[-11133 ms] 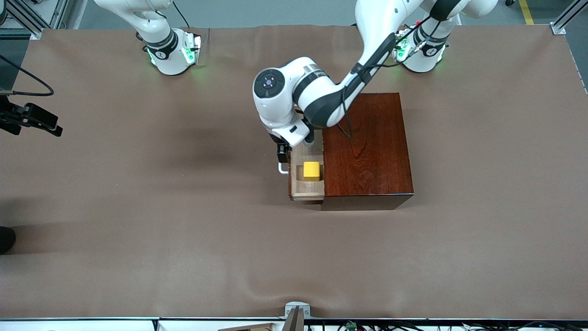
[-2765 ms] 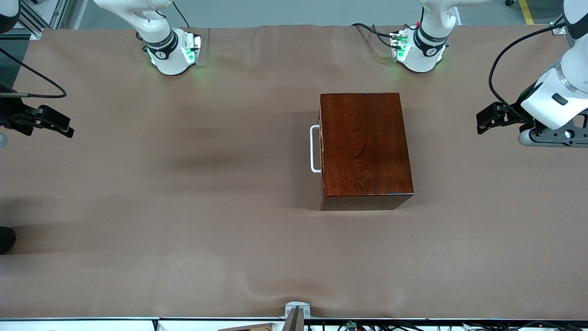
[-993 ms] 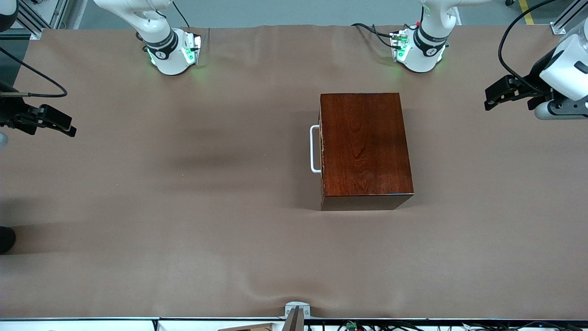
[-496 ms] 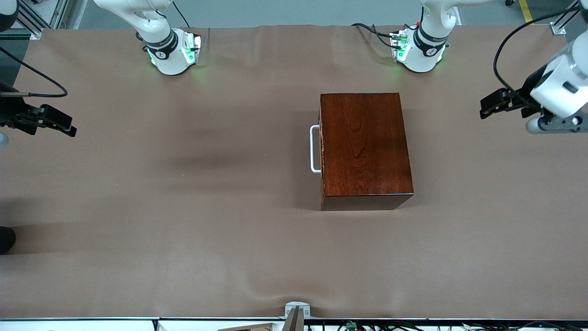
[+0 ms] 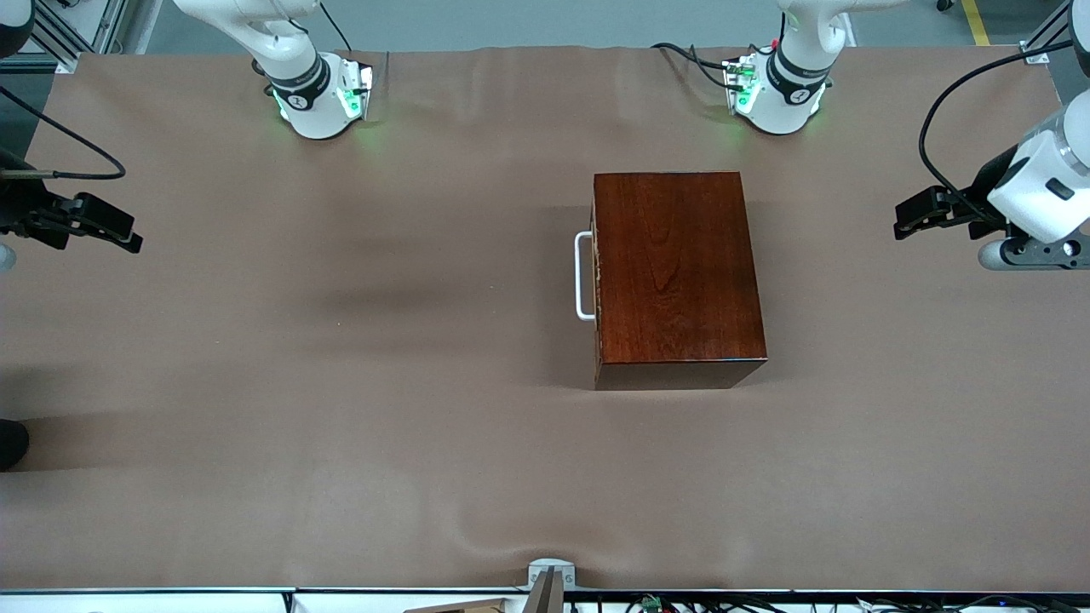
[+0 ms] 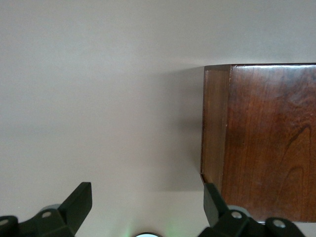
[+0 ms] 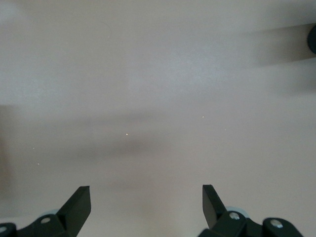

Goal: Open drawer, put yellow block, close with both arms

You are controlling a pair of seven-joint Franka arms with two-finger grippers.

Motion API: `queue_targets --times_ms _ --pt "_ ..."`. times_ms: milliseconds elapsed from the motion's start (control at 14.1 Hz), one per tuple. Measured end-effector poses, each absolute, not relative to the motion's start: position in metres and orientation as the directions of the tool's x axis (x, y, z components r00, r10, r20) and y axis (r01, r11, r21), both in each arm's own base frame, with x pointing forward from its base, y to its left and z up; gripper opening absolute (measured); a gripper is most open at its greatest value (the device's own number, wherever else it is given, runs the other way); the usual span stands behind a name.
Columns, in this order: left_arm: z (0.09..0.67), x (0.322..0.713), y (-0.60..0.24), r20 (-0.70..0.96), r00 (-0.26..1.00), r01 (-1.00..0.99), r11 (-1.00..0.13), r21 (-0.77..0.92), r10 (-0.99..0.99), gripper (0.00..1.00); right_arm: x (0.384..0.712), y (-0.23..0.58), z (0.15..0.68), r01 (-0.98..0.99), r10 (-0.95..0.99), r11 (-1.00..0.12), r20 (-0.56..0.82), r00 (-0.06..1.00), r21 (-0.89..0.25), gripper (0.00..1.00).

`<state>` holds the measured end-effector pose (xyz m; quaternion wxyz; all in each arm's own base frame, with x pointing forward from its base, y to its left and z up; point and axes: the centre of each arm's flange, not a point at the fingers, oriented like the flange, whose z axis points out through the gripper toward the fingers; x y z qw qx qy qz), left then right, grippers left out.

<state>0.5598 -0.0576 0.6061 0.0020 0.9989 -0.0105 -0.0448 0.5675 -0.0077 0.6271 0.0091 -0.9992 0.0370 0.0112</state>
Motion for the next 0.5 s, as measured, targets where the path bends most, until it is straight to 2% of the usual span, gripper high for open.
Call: queue_targets --times_ms 496 --pt "0.6071 0.5537 -0.06 -0.082 0.996 -0.026 -1.0 0.002 -0.026 1.0 0.5675 -0.0074 0.6271 -0.074 -0.073 -0.997 -0.023 0.997 -0.017 1.0"
